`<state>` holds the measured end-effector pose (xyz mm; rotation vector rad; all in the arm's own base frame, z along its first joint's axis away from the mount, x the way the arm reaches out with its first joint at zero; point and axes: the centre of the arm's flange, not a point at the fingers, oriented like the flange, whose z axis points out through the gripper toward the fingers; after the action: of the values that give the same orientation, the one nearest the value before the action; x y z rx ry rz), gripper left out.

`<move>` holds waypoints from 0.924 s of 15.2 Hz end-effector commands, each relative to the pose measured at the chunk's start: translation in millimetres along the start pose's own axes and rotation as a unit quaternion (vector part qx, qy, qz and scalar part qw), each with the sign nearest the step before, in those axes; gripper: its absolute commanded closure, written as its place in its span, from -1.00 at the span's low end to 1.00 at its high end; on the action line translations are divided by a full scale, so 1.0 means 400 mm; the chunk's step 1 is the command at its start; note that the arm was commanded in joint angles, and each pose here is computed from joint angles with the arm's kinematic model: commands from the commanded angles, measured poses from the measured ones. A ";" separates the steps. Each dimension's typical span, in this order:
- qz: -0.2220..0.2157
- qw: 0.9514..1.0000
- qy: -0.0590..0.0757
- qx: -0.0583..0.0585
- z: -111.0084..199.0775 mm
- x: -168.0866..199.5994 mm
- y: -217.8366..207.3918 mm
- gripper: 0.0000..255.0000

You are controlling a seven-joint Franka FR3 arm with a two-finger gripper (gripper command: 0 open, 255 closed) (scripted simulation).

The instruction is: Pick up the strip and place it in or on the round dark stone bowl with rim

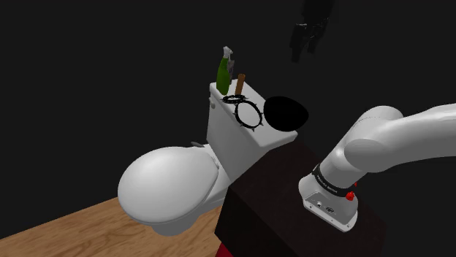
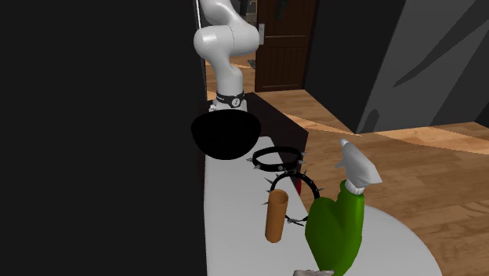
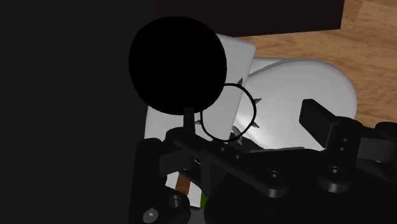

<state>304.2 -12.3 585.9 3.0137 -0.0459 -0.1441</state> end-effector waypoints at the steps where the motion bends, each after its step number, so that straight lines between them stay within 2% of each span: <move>1: 0.000 1.000 0.000 0.000 0.000 0.000 0.000 -1.00; 14: 0.066 0.997 -0.030 0.041 0.303 0.324 0.074 -1.00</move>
<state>412.9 -59.6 469.4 3.0716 -0.2423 -0.2198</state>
